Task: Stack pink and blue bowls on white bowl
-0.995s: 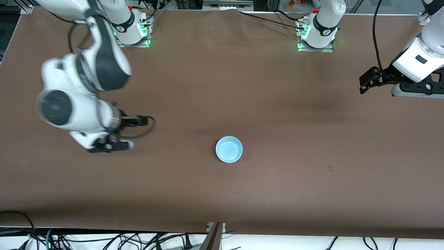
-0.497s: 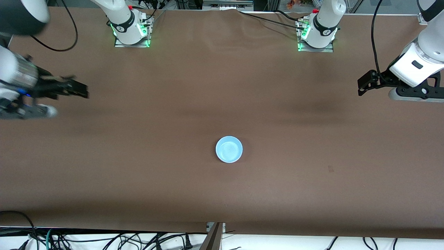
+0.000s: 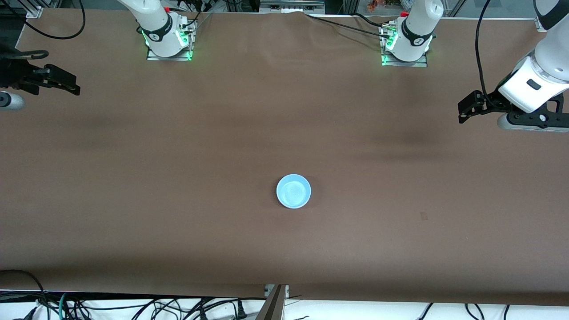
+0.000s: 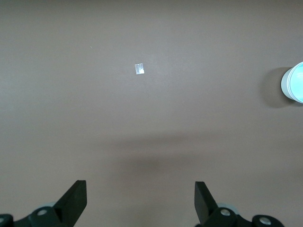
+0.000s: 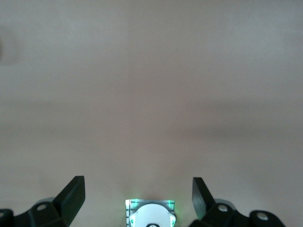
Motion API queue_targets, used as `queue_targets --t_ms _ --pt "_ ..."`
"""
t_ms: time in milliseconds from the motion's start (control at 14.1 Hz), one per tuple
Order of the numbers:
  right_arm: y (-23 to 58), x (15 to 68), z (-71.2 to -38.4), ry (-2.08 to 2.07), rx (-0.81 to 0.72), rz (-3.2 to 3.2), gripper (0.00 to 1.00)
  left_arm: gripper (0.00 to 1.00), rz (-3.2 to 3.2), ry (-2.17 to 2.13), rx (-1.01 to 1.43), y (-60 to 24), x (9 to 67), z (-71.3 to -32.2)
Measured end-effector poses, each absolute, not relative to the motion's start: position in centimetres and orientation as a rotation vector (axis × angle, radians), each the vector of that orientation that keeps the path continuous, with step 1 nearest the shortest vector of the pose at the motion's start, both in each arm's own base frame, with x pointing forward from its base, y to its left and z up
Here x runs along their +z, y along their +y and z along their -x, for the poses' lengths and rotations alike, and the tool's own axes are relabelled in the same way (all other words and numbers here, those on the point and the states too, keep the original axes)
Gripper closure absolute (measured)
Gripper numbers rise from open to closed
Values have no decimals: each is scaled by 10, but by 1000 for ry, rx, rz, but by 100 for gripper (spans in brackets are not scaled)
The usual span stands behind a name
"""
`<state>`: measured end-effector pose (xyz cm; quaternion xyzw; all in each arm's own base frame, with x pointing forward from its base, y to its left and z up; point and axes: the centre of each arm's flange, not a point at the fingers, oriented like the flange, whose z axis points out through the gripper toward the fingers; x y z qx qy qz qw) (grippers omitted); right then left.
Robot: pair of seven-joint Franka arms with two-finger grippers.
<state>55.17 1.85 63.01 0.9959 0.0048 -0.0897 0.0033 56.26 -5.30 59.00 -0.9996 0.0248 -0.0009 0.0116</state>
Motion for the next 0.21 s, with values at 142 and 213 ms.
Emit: queue_targets --t_ms 142,213 --pt "27 623 -551 42 -303 -3115 0 0 3117 75 2 -52 588 -564" --pt "30 621 -550 52 -307 -3112 0 0 3117 74 4 -52 587 -564"
